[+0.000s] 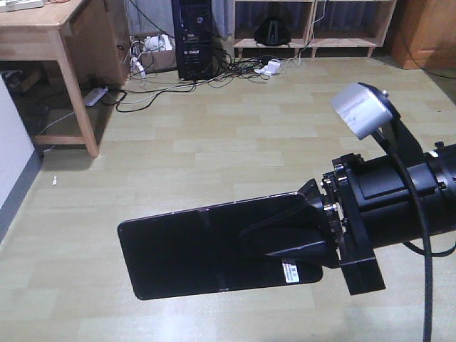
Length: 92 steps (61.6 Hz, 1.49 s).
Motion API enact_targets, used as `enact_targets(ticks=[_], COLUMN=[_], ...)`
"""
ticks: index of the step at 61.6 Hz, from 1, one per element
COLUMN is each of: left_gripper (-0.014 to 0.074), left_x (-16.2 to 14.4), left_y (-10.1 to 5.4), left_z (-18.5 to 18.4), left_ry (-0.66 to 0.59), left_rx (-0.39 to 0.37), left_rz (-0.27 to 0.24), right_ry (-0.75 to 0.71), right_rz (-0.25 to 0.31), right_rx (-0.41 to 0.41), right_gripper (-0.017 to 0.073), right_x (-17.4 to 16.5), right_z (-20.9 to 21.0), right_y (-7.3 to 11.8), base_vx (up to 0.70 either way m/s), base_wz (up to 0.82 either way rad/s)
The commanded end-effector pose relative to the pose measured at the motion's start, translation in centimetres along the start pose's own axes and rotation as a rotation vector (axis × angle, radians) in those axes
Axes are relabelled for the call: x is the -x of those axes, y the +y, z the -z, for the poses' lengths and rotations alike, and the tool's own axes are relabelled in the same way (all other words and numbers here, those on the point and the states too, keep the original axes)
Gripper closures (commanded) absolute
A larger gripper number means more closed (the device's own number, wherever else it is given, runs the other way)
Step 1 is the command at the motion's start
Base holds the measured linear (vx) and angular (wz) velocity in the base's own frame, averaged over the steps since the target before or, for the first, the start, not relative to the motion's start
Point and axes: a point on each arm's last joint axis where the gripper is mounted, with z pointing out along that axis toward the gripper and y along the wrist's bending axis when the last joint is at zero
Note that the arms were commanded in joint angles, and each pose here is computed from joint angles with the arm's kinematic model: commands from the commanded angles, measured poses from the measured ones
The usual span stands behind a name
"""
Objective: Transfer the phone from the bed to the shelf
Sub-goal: 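Drive toward the wooden shelves with the laptop, phone held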
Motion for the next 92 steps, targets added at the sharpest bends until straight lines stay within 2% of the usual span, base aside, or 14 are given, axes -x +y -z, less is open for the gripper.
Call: enact_targets(ticks=[1,92], left_gripper=[0.0593,0.0593], left_x=[0.61,0.61], left_y=[0.06,0.06], left_z=[0.05,0.05], left_ry=[-0.077,-0.077], left_rx=[0.005,0.005], left_rz=[0.01,0.01], right_ry=[-0.058,-0.058], right_rz=[0.026,0.026], right_rx=[0.099,0.099], right_gripper=[0.0561,0.0561], right_x=[0.98,0.98], right_z=[0.72,0.72], right_y=[1.94,1.94], base_vx=[0.36,0.33], base_wz=[-0.07,-0.19])
